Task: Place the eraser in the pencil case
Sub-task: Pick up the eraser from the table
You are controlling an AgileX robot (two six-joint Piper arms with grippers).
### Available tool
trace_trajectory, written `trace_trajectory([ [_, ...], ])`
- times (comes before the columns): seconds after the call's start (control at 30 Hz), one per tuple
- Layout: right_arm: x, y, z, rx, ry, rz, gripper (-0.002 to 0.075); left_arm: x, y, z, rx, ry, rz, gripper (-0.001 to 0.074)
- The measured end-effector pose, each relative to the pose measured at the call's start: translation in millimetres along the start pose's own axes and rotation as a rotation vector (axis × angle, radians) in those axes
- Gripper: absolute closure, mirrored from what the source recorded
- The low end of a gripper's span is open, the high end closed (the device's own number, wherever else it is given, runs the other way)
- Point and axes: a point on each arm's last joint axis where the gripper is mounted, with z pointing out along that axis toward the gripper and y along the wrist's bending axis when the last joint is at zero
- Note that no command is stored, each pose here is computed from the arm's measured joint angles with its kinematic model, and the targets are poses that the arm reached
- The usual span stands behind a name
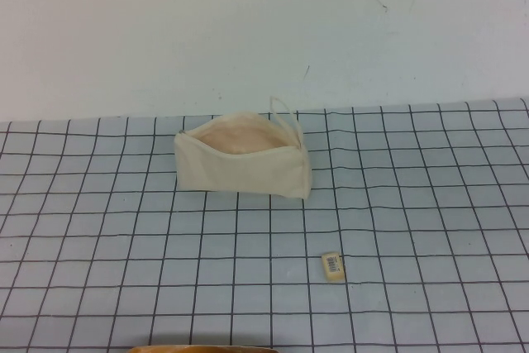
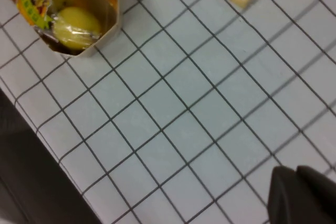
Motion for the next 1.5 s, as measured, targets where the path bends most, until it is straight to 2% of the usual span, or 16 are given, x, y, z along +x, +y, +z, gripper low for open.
trace_trajectory([
  [0.13, -22.0, -2.1, 30.3, -0.046, 0.070, -0.138, 0.0727, 0.0, 0.0, 0.0, 0.000, 0.000, 0.000, 0.0737],
  [0.33, -50.9, 11.4, 88.9, -0.083, 0.266, -0.416, 0.0727, 0.0, 0.0, 0.0, 0.000, 0.000, 0.000, 0.0737],
  [0.53, -85.5, 14.4, 136.7, -0.118, 0.335, -0.522, 0.0727, 0.0, 0.0, 0.0, 0.000, 0.000, 0.000, 0.0737],
  [0.7, -115.0, 16.1, 171.1, -0.131, 0.340, -0.542, 0.0726, 0.0, 0.0, 0.0, 0.000, 0.000, 0.000, 0.0737],
  [0.77, -123.8, 16.0, 184.6, -0.129, 0.345, -0.506, 0.0715, 0.0, 0.0, 0.0, 0.000, 0.000, 0.000, 0.0737],
  [0.83, -131.3, 12.5, 198.7, -0.120, 0.352, -0.441, 0.0673, 0.0, 0.0, 0.0, 0.000, 0.000, 0.000, 0.0737],
  [1.03, -142.5, 1.9, 236.9, -0.072, 0.354, -0.218, 0.0399, 0.0, 0.0, 0.0, 0.000, 0.000, 0.000, 0.0737],
  [1.13, -143.3, -2.8, 253.9, -0.033, 0.353, -0.071, 0.0312, 0.0, 0.0, 0.0, 0.000, 0.000, 0.000, 0.0737],
  [1.33, -137.4, -16.4, 286.1, 0.093, 0.402, 0.194, 0.0275, 0.0, 0.0, 0.0, 0.000, 0.000, 0.000, 0.0737],
  [1.5, -128.5, -24.8, 306.5, 0.178, 0.432, 0.325, 0.0276, 0.0, 0.0, 0.0, 0.000, 0.000, 0.000, 0.0737],
])
